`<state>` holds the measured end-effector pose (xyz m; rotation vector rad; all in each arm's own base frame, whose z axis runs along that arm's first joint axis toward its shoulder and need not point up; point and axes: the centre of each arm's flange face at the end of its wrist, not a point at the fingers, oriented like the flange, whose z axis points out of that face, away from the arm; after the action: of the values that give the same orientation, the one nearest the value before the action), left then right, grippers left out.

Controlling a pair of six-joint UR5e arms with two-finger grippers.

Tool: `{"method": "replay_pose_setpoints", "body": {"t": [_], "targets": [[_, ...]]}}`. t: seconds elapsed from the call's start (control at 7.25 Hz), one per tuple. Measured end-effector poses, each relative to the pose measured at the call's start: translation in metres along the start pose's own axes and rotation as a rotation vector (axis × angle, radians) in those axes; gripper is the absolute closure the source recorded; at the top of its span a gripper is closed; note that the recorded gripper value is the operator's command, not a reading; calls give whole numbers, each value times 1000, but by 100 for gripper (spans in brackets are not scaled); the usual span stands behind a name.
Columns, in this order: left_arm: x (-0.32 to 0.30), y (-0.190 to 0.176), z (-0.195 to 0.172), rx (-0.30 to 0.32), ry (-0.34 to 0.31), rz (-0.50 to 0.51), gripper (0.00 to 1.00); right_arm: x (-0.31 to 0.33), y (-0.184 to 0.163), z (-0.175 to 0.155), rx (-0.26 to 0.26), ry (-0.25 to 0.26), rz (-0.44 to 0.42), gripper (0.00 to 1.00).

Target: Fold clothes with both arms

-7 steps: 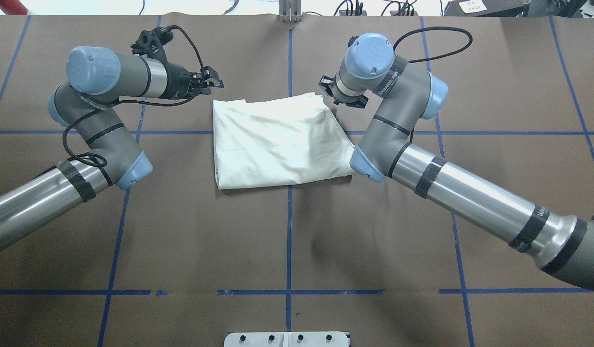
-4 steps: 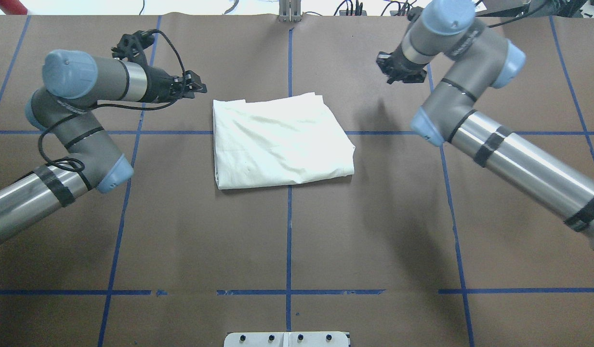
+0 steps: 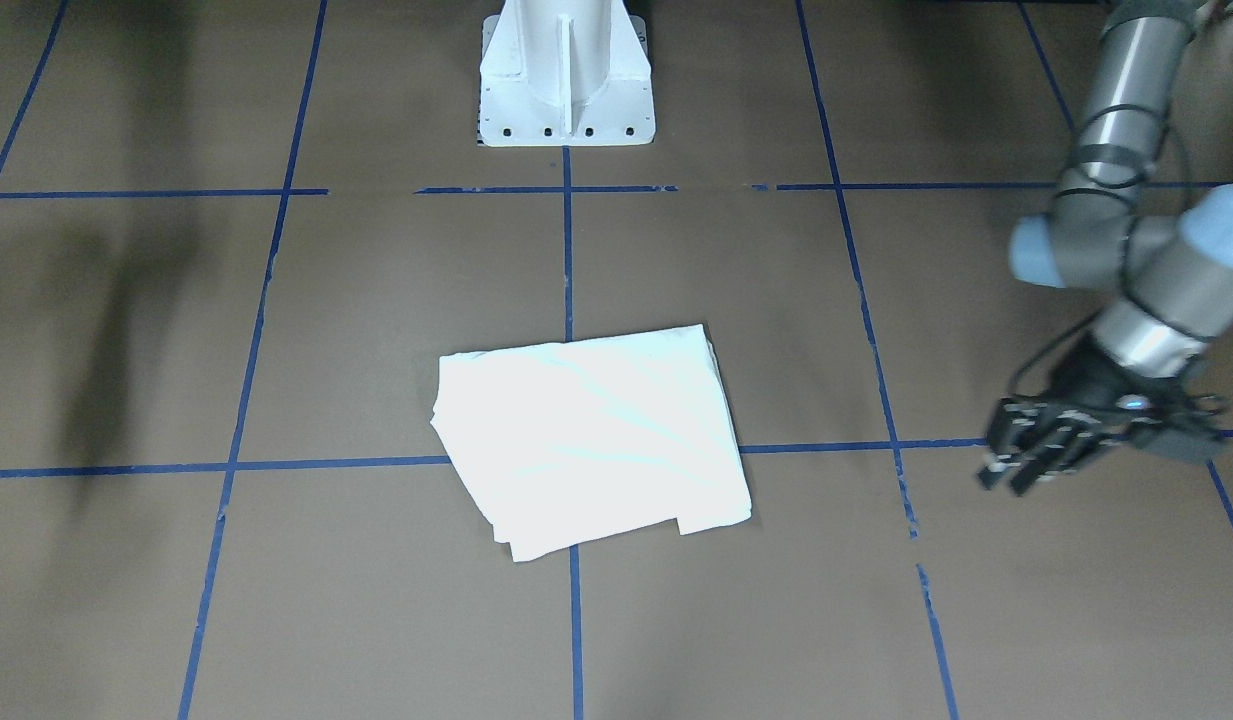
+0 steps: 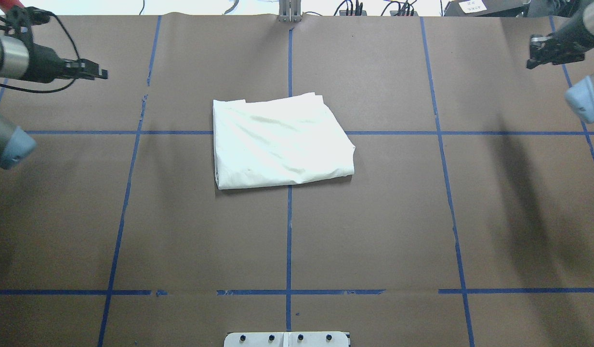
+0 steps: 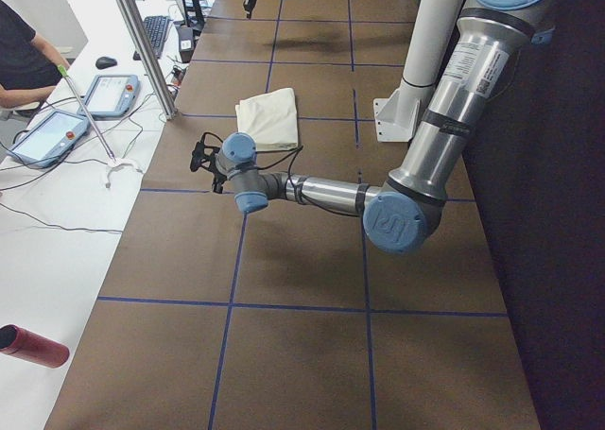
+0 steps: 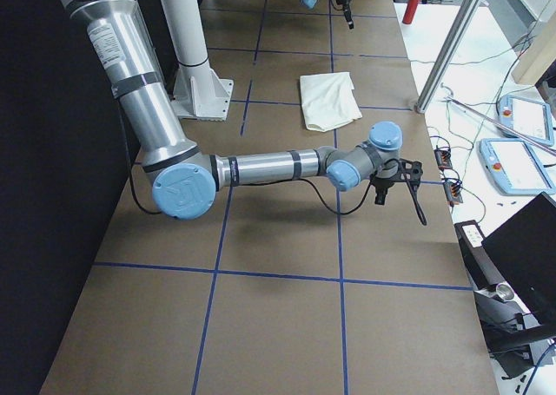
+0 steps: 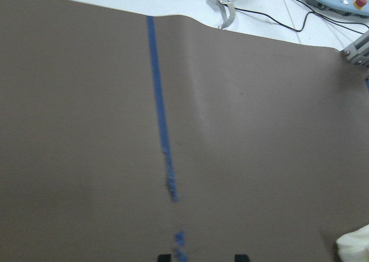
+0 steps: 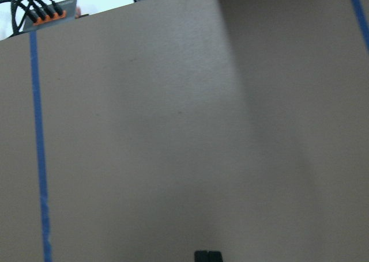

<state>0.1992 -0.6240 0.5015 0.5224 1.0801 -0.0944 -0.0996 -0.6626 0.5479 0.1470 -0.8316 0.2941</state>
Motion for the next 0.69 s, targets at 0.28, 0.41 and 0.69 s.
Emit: {"method": "replay_pose_setpoints", "body": {"t": [0.28, 0.41, 0.69], "targets": [[-93, -29, -83, -3, -82, 129, 52, 90, -8, -44, -36, 6, -64, 100], [-128, -44, -125, -28, -132, 185, 51, 109, -8, -71, -69, 18, -85, 100], [-149, -57, -182, -175, -215, 180, 0, 122, 20, -101, -175, 73, -134, 1]]}}
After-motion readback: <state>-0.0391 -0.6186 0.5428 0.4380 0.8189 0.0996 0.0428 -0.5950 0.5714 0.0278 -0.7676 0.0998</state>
